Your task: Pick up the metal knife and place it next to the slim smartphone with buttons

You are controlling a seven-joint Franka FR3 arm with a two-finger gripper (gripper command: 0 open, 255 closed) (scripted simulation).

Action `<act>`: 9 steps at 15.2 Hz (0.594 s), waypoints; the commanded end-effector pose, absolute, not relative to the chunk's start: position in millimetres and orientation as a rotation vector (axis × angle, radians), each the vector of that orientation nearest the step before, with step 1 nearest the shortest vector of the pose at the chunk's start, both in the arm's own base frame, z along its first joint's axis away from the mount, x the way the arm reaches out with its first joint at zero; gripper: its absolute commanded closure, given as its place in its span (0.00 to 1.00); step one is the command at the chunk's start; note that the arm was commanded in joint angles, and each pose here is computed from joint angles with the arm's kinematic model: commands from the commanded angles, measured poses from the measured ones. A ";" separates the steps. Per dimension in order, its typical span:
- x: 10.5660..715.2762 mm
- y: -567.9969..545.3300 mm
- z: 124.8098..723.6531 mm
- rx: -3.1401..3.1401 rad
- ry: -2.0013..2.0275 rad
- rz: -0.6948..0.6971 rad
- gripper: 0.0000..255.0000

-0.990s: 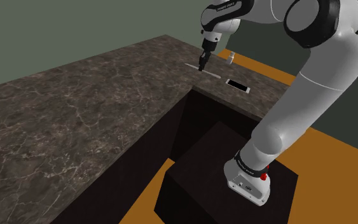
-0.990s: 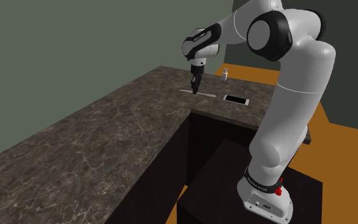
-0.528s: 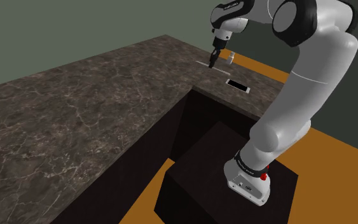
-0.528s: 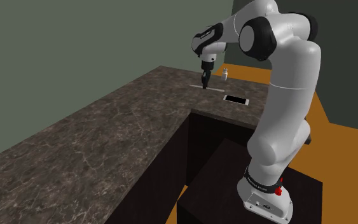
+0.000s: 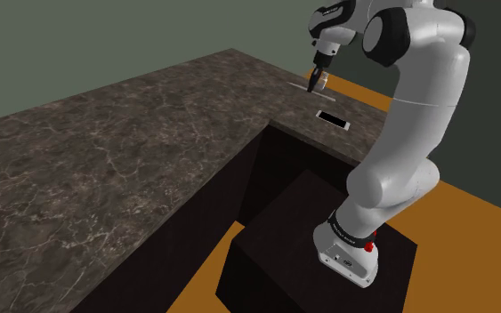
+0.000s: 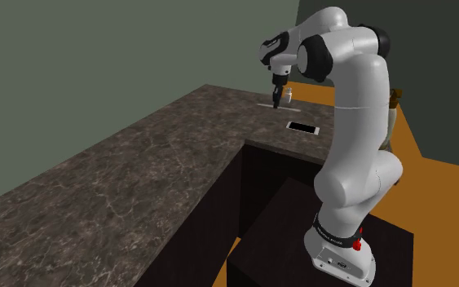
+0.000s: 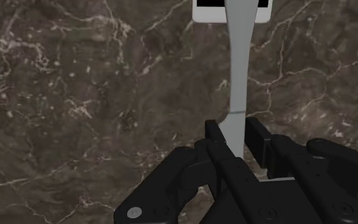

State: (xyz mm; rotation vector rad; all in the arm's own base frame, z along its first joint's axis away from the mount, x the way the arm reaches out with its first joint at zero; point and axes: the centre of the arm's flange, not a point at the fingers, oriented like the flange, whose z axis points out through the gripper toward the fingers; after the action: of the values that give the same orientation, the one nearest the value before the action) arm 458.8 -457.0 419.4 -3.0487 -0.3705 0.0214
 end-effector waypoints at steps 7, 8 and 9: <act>437.5 -558.7 418.8 -3.048 -0.373 0.021 1.00; 434.8 -571.7 418.8 -3.048 -0.373 0.021 1.00; 432.2 -584.6 418.9 -3.048 -0.373 0.021 1.00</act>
State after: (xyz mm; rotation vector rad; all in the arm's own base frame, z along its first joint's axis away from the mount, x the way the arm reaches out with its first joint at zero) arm 432.3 -569.7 420.5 -3.0497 -0.3699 0.0209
